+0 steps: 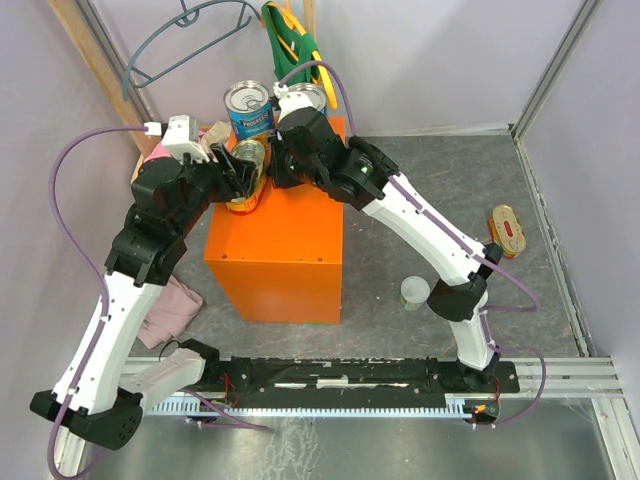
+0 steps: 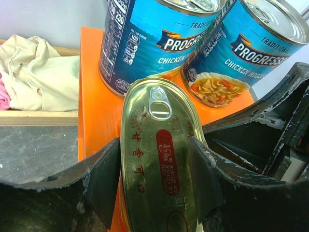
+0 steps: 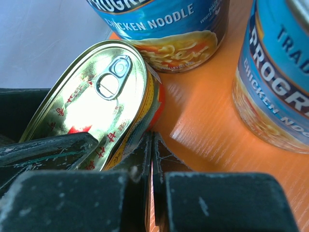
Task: Place and organize the canned foods onto the counter
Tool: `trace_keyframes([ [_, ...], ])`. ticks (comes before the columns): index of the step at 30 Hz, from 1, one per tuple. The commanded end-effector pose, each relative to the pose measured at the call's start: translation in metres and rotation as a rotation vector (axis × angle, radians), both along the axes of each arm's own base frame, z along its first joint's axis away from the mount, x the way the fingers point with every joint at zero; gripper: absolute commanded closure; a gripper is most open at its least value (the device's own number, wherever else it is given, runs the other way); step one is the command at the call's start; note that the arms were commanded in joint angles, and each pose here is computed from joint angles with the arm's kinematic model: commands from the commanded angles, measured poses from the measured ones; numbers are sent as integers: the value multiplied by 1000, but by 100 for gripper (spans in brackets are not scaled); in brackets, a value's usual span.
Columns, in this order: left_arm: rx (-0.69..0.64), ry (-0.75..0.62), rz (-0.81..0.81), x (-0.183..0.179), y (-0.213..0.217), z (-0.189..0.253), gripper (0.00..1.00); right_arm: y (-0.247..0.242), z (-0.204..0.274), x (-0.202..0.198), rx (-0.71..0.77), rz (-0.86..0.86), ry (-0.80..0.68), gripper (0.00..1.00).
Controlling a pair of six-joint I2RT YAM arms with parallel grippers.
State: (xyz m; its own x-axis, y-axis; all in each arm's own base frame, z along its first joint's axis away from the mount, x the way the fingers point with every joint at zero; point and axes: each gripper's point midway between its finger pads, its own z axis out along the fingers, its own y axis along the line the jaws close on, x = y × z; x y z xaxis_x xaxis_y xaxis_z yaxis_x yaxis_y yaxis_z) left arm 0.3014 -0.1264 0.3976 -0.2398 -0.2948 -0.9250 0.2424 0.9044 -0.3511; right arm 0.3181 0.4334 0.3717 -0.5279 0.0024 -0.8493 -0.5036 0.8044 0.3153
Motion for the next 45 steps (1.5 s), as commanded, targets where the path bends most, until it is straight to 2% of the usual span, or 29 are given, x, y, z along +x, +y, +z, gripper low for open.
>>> trace_keyframes([
  [1,-14,-51,-57,4,-10,14,37,15,22,3,99,24,-29,99],
  [14,-28,-55,-57,5,-9,16,37,15,23,5,102,32,-26,99],
  [19,-47,-64,-58,3,-9,20,22,12,21,4,91,31,-25,99],
  [23,-53,-65,-59,2,-9,22,13,10,22,3,88,30,-26,95],
  [31,-60,-75,-46,0,-6,26,12,0,21,2,73,8,-31,86],
  [45,-51,-83,-34,0,-3,28,12,-9,24,1,67,-9,-41,84],
])
